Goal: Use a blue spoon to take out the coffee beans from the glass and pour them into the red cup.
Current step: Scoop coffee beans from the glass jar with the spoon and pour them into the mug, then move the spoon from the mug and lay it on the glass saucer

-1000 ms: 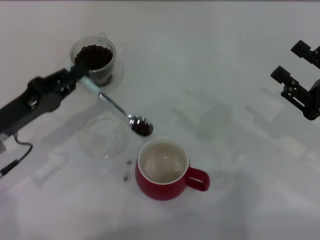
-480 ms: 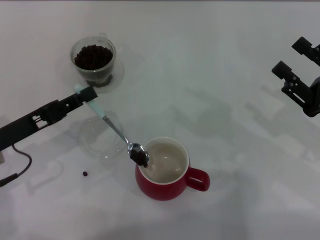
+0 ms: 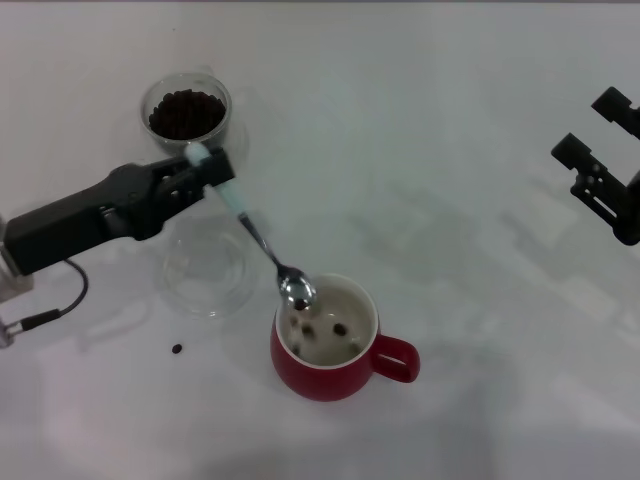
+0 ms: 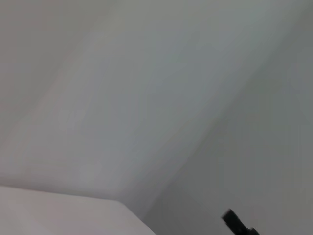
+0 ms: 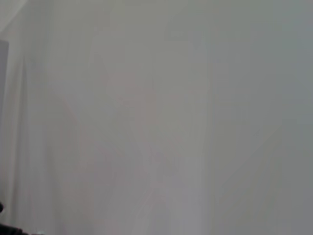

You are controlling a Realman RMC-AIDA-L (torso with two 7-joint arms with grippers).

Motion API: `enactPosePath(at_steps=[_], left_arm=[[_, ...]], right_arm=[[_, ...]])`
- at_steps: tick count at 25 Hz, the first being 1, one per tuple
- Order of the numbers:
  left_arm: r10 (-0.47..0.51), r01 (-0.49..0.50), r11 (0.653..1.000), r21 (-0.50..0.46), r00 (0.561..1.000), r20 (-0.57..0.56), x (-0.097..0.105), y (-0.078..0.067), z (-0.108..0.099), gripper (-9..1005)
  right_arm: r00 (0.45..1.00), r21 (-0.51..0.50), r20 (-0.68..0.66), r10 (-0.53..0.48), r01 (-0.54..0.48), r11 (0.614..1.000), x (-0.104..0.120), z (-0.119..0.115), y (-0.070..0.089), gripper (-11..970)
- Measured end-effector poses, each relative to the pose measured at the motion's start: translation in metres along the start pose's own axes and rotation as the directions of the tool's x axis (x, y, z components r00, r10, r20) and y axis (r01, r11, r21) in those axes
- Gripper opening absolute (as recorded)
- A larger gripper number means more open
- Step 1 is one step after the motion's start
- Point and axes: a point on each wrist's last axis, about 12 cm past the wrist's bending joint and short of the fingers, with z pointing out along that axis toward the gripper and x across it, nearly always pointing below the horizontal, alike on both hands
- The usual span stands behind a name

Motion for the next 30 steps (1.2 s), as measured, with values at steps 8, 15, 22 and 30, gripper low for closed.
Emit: enactPosePath(at_steps=[8, 15, 22, 30], left_arm=[[0.153, -0.143, 0.982, 0.125, 0.986, -0.073, -0.016, -0.003, 0.024, 132], [0.101, -0.103, 0.992, 0.067, 0.995, 0.021, -0.029, 0.000, 0.012, 131], [-0.014, 0.049, 0.991, -0.128, 0.966, 0.260, -0.022, 0.003, -0.046, 132], [-0.059, 0.161, 0.937, -0.309, 0.947, 0.314, 0.013, 0.009, -0.067, 132]], right_arm=[[1.000, 0.018, -0.023, 0.003, -0.003, 1.000, 0.002, -0.006, 0.000, 654], [1.000, 0.021, -0.030, 0.001, 0.000, 1.000, 0.003, -0.006, -0.001, 654], [0.999, 0.018, -0.034, -0.004, 0.005, 1.000, 0.003, -0.003, -0.003, 654], [1.000, 0.001, -0.026, -0.001, 0.001, 1.000, 0.001, 0.005, -0.007, 654]])
